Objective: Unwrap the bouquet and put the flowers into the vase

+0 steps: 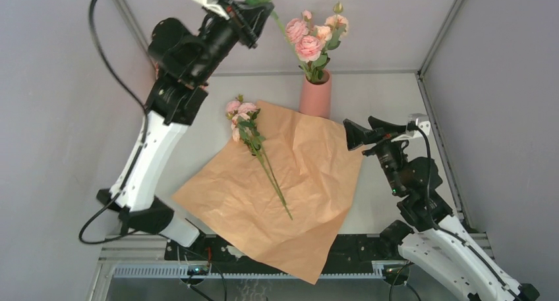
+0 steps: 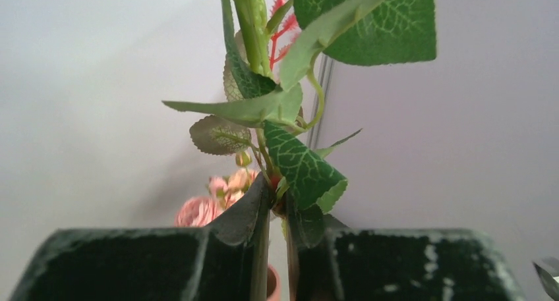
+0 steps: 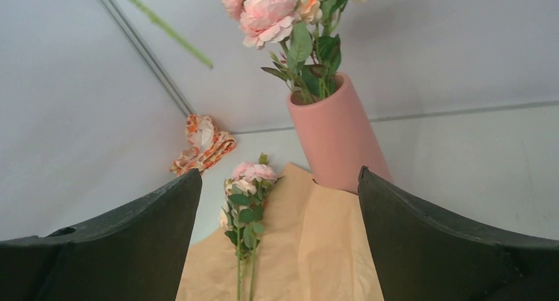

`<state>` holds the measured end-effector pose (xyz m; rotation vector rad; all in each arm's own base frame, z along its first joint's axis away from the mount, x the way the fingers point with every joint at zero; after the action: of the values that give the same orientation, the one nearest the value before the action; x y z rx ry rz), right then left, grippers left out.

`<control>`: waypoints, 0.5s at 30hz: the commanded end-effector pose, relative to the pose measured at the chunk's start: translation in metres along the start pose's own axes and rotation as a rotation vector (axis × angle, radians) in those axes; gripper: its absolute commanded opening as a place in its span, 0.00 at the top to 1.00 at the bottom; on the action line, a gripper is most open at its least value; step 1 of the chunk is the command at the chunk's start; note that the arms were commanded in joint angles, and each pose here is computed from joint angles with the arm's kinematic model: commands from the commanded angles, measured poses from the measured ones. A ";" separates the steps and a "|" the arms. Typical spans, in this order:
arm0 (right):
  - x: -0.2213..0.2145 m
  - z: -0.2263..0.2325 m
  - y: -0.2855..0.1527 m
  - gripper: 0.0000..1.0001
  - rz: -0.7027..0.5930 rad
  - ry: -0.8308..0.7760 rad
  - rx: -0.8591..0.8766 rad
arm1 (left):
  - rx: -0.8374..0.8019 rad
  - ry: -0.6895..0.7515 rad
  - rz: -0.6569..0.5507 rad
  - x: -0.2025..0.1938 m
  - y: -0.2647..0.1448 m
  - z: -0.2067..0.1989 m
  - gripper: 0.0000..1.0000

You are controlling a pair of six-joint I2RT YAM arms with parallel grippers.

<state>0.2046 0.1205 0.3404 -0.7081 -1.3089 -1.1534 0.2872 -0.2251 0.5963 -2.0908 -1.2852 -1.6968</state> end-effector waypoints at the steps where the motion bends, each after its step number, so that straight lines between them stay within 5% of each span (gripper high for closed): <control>1: -0.003 -0.003 -0.012 0.03 0.022 0.028 -0.014 | 0.004 0.105 -0.054 0.012 0.035 -0.003 0.85; 15: -0.003 -0.006 -0.012 0.00 0.023 0.010 0.001 | 0.142 0.134 -0.004 -0.057 0.102 0.052 0.81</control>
<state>0.1942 0.1092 0.3318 -0.7417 -1.2937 -1.1450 0.3928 -0.2935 0.5456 -1.9403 -1.2093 -1.6160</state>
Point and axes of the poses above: each gripper's point midway between its finger pads, its own y axis out along the fingers, its own z axis along the line the jaws close on, x = y × z, the point moved 5 cm from there along -y, back along the fingers, and after that the axes turned 13 degrees about -y, right-handed, at the moved point
